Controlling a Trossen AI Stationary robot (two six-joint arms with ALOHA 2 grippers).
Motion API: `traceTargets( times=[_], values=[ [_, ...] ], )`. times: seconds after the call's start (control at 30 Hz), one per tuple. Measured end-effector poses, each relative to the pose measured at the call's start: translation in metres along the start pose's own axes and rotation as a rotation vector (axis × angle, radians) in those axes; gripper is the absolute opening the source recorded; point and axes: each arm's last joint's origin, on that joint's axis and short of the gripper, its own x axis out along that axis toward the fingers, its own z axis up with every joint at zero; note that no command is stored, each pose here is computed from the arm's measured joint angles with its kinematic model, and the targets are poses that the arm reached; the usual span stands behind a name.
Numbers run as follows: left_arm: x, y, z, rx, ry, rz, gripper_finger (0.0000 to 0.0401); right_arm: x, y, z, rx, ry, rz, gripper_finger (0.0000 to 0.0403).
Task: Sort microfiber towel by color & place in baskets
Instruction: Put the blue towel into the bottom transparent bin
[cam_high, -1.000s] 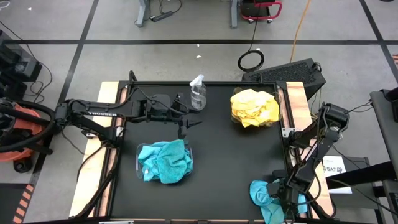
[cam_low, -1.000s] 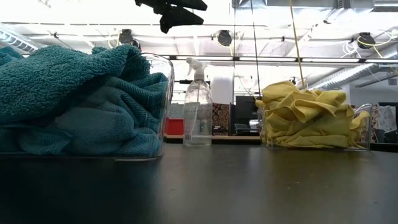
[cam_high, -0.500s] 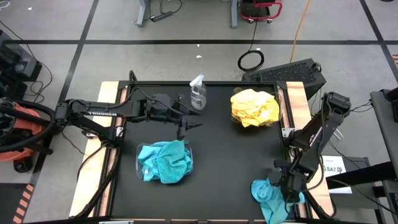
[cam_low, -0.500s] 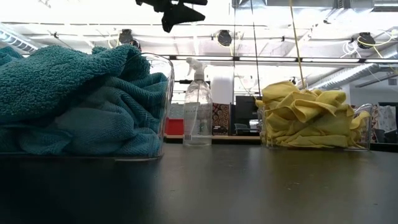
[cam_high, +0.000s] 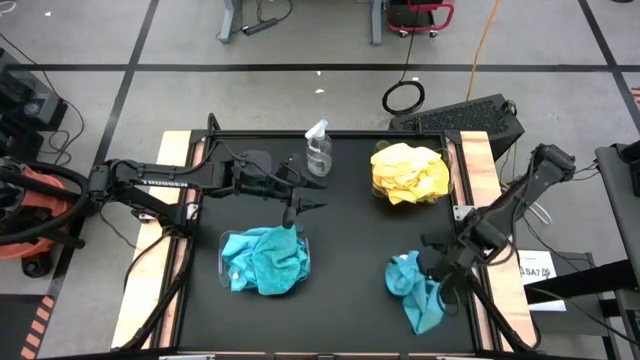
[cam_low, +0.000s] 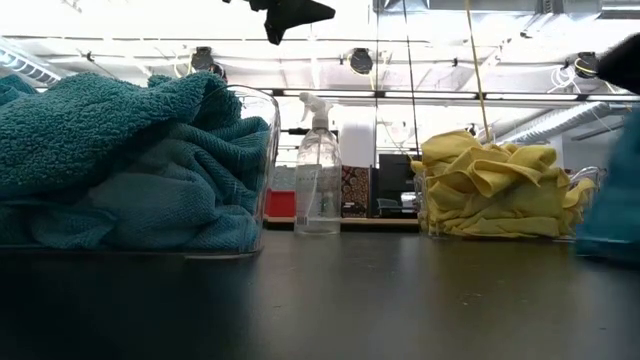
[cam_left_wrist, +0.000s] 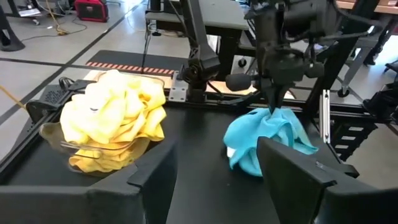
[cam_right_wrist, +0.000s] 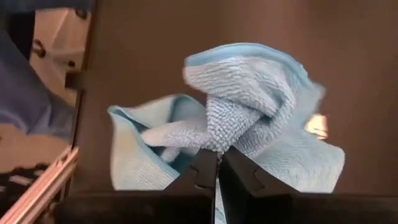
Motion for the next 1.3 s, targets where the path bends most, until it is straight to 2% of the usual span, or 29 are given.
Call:
traceTargets(
  times=[0.37, 0.53, 0.87, 1.1, 1.3],
  values=[
    [0.000, -0.001, 0.000, -0.006, 0.002, -0.039, 0.0298, -0.031, -0.017, 0.043, -0.100, -0.177, -0.057, 0.0000],
    [0.000, -0.001, 0.000, -0.007, 0.002, -0.042, 0.0320, -0.046, -0.028, 0.058, -0.152, -0.244, -0.111, 0.0000],
    [0.016, 0.001, 0.000, 0.001, -0.067, -0.047, 0.0322, -0.081, -0.048, 0.089, -0.233, -0.404, -0.197, 0.0000],
    [0.039, 0.004, -0.010, -0.043, -0.093, -0.059, 0.0322, -0.099, -0.058, 0.103, -0.269, -0.516, -0.249, 0.0000],
    [0.047, 0.010, -0.012, -0.062, -0.128, -0.052, 0.0322, -0.110, -0.063, 0.116, -0.314, -0.585, -0.287, 0.0000]
  ],
)
